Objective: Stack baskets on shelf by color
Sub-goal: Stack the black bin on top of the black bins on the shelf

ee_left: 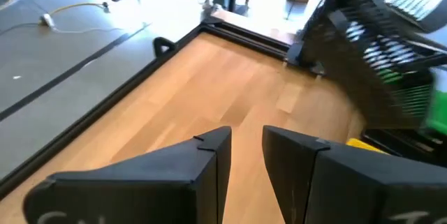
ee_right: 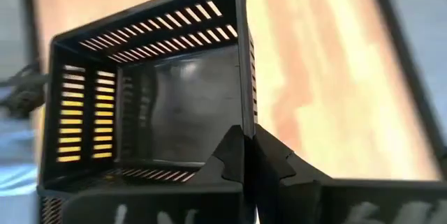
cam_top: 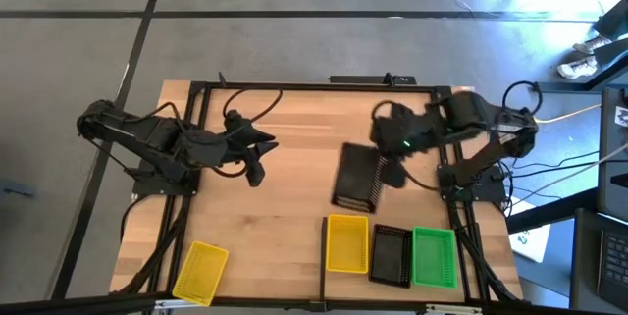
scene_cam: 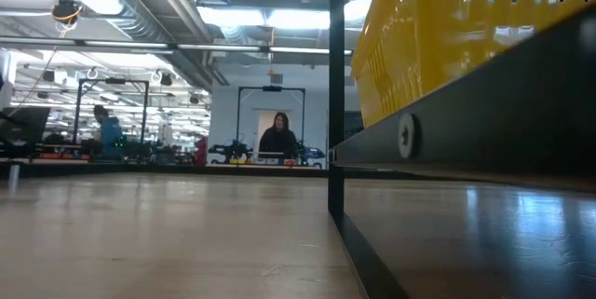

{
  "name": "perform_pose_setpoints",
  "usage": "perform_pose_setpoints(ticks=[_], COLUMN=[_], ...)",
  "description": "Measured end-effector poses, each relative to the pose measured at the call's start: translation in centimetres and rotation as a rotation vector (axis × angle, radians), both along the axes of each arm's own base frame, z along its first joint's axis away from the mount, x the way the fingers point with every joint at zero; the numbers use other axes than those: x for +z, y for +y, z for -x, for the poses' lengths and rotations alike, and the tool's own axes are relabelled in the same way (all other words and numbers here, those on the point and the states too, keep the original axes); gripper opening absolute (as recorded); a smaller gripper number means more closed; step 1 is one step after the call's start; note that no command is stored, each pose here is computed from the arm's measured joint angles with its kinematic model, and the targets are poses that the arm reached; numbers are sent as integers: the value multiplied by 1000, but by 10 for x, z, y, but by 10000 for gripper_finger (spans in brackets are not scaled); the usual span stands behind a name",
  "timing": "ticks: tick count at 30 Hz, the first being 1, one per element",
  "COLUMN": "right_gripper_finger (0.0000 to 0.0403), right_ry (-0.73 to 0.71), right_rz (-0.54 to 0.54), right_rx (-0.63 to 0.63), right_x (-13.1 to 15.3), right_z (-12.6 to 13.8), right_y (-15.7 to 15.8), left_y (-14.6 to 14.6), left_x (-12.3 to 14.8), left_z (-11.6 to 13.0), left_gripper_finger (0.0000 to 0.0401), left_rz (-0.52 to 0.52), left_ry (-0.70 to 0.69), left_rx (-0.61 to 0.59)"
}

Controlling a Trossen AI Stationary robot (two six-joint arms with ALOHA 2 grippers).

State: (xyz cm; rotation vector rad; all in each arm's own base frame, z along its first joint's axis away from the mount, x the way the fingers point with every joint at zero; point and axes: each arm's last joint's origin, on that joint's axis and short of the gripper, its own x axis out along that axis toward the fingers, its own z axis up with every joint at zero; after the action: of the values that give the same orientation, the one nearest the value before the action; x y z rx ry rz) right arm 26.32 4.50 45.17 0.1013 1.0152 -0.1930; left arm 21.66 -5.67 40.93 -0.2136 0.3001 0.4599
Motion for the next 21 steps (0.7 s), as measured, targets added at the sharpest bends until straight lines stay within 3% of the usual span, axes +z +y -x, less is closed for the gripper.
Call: perform_pose_setpoints(ticks=[6, 11, 21], right_gripper_finger=[0, 0, 0], right_ry=[-20, -41, 110], right_rz=[-166, -294, -479], right_rx=[45, -7, -245], right_x=[12, 19, -28], right_z=[32, 63, 103], right_y=[35, 58, 88], left_y=[0, 1, 1], left_x=[0, 0, 0], left_z=[0, 0, 0], left_gripper_finger=[75, 75, 75], left_rz=[-6, 0, 1], left_ry=[0, -4, -6], left_rx=[13, 16, 17])
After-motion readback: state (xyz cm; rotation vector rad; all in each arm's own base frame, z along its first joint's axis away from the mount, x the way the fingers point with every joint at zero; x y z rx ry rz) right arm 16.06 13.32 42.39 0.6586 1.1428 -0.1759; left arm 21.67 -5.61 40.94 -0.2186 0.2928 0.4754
